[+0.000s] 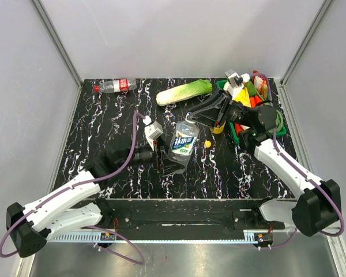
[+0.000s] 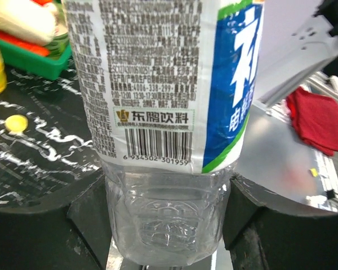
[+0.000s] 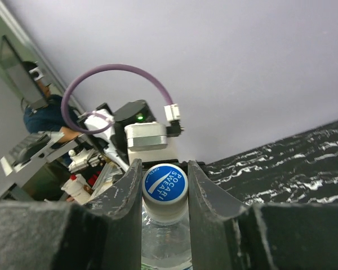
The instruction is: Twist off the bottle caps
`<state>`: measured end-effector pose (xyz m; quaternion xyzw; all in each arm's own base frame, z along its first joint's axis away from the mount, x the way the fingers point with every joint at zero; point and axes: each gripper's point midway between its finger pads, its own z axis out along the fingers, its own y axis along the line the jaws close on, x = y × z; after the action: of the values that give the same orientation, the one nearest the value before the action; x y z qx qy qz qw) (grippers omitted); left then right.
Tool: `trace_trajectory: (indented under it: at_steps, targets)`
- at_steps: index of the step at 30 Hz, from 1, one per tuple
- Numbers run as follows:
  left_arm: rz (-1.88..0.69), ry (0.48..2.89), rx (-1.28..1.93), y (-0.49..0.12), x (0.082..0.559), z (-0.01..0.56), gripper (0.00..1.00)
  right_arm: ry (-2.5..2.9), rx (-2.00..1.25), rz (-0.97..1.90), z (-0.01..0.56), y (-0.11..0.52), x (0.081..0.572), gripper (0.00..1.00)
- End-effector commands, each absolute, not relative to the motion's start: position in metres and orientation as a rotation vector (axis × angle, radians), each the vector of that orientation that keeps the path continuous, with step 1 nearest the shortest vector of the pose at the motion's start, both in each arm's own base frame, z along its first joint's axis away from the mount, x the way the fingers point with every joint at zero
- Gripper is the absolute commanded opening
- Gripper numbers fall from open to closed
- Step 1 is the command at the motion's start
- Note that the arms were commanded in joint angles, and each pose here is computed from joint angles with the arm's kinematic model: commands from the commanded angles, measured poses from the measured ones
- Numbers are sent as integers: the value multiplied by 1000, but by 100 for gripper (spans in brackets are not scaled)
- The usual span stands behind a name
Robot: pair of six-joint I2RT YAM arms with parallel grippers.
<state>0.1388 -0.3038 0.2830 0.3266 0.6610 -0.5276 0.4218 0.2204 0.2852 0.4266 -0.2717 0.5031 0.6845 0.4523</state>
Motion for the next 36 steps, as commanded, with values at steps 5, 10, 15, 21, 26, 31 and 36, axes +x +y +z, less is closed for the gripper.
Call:
trace_trajectory:
  at_steps: [5,10,15,21,26,31,36]
  targets:
    - [-1625,1235,1036,-311,86,353,11,982,-928,1782,449,274,165,0]
    - [-1675,1236,1071,-316,84,353,11,962,-946,1795,451,274,162,0]
    - [-1641,1272,1045,-317,91,349,11,983,-906,1788,451,275,167,7]
    - [-1577,1367,997,-315,100,331,11,985,-806,1742,455,271,176,80]
    - [-1555,1403,984,-313,103,324,11,987,-768,1715,458,269,179,100]
    - [-1487,1462,959,-310,111,316,11,987,-703,1685,463,263,184,99]
    - [-1388,1545,923,-306,124,306,11,1080,-579,1602,458,261,204,100]
